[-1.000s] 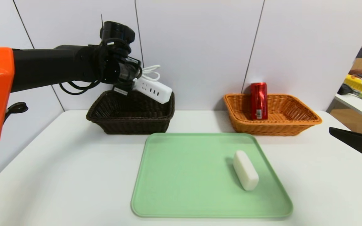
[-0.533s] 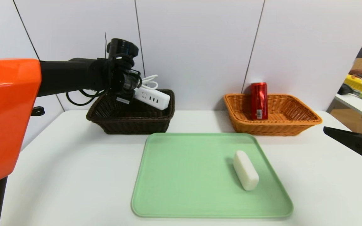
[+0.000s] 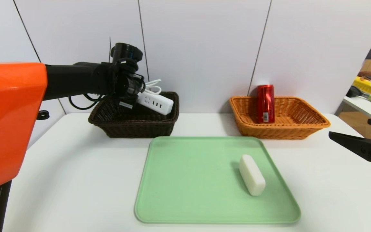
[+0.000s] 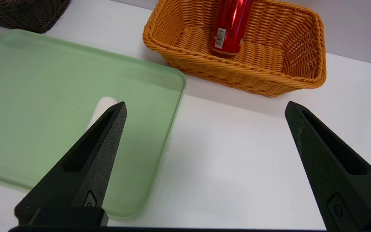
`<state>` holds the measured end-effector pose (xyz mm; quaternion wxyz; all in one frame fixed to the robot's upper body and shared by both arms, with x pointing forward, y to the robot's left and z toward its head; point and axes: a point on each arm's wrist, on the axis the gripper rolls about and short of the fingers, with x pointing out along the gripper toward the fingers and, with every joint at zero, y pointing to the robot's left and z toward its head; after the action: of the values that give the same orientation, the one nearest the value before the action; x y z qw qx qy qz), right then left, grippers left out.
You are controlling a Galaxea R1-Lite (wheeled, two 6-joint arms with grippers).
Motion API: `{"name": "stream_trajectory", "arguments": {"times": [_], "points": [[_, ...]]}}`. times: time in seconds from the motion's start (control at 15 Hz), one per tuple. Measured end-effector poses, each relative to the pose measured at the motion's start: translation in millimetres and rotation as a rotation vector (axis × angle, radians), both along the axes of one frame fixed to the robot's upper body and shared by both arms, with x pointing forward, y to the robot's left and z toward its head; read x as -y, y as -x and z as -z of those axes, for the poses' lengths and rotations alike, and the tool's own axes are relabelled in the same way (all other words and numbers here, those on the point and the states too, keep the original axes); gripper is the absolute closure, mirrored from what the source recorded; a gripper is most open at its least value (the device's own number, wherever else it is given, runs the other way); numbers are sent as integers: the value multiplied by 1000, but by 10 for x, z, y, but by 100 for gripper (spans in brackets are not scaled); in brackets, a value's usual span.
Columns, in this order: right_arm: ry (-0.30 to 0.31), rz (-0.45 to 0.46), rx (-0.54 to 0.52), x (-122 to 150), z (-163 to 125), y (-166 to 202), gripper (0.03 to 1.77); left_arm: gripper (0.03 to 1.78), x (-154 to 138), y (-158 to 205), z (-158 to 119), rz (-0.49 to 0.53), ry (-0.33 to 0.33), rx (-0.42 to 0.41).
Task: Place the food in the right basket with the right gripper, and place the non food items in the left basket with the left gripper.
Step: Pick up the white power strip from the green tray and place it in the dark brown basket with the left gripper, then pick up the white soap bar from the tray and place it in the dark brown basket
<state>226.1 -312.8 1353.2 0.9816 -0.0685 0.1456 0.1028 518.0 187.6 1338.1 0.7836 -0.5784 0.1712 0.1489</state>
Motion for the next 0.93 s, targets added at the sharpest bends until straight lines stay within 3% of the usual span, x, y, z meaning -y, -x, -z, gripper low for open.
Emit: {"name": "stream_trajectory", "arguments": {"times": [0.27, 0.6, 0.73, 0.93], "points": [[-1, -1, 1, -2, -3, 1, 10, 52, -10, -1, -7, -7, 1, 4], [-1, -2, 2, 0, -6, 8, 10, 33, -21, 21, -40, -9, -4, 7], [-1, -2, 4, -1, -9, 11, 10, 28, -30, 66, -110, -6, -46, 18], [-2, -3, 7, -2, -13, 11, 10, 22, -23, 226, -347, 66, -164, 54]]}}
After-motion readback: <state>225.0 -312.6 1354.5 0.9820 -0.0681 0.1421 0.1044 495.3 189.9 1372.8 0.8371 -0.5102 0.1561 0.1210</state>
